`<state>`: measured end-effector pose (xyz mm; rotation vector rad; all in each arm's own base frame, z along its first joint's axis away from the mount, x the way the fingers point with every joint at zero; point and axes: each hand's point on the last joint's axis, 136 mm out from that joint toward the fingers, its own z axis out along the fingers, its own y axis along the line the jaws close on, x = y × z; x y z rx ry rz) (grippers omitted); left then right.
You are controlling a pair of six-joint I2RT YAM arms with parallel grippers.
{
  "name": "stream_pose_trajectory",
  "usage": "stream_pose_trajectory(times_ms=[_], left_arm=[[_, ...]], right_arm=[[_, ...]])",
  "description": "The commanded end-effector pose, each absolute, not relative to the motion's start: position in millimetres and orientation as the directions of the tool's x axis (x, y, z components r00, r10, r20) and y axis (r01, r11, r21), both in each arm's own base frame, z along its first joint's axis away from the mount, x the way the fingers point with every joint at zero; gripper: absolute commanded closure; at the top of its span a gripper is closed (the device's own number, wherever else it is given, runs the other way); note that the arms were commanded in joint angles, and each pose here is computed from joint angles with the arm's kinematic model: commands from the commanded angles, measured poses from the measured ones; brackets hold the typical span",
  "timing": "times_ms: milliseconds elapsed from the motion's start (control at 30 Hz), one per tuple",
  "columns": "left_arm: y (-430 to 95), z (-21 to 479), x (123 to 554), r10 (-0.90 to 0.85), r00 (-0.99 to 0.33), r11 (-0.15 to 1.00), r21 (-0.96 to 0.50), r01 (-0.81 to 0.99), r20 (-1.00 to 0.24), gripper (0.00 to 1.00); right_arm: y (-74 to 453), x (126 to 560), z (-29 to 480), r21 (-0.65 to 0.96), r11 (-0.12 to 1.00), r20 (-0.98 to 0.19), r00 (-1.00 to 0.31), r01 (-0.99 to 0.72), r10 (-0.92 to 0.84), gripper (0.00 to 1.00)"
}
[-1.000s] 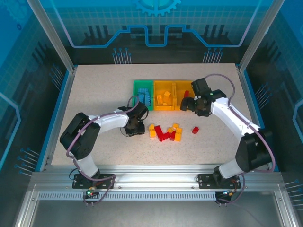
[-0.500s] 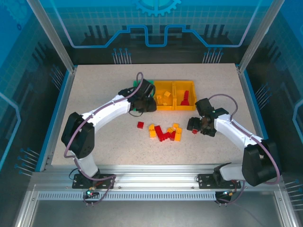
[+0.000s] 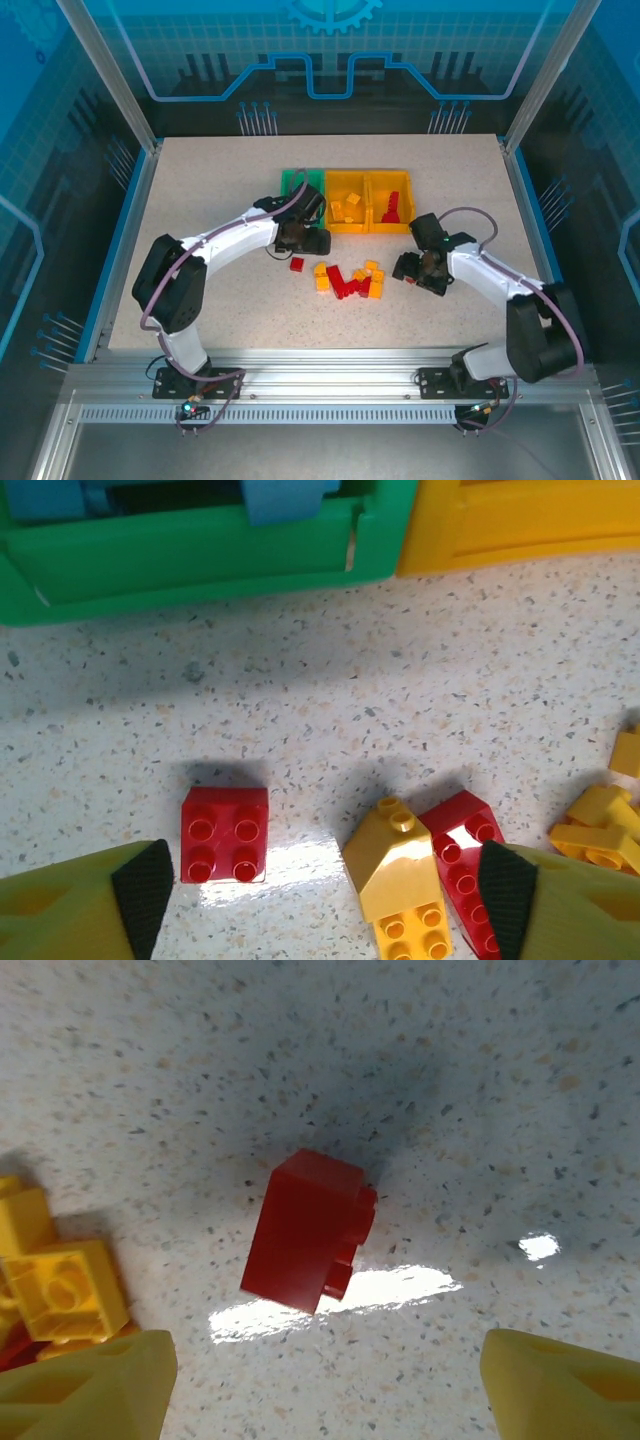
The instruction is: Sort the legos into containers by color
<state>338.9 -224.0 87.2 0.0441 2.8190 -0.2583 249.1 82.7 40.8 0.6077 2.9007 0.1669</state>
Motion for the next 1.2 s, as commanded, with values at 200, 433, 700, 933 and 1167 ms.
stream_pose_trajectory(times_ms=[200,433,700,933,1167], left_arm=[[-209,99,336,0.010,-0.935,0.988,-0.141,0.064,-0.355,0.04],[-189,92,334,-0.028,-0.938,0.991,-0.136,0.021,-0.346,0.02],[-176,85,327,-0.020,-0.941,0.992,-0.125,0.024,-0.337,0.01],[-176,61,317,0.035,-0.957,0.992,-0.106,0.068,-0.289,0.02],[-188,42,316,0.091,-0.962,0.981,-0.143,0.131,-0.256,0.07]], right_arm=[[85,271,31,0.102,0.904,-0.111,-0.898,0.415,0.425,0.56],[91,288,66,0.122,0.927,-0.194,-0.908,0.353,0.372,0.77],[108,347,145,0.231,0.931,-0.359,-0.865,0.282,0.351,0.79],[126,419,136,0.193,0.954,-0.326,-0.902,0.229,0.282,0.77],[117,461,117,0.163,0.955,-0.281,-0.916,0.250,0.287,0.73]])
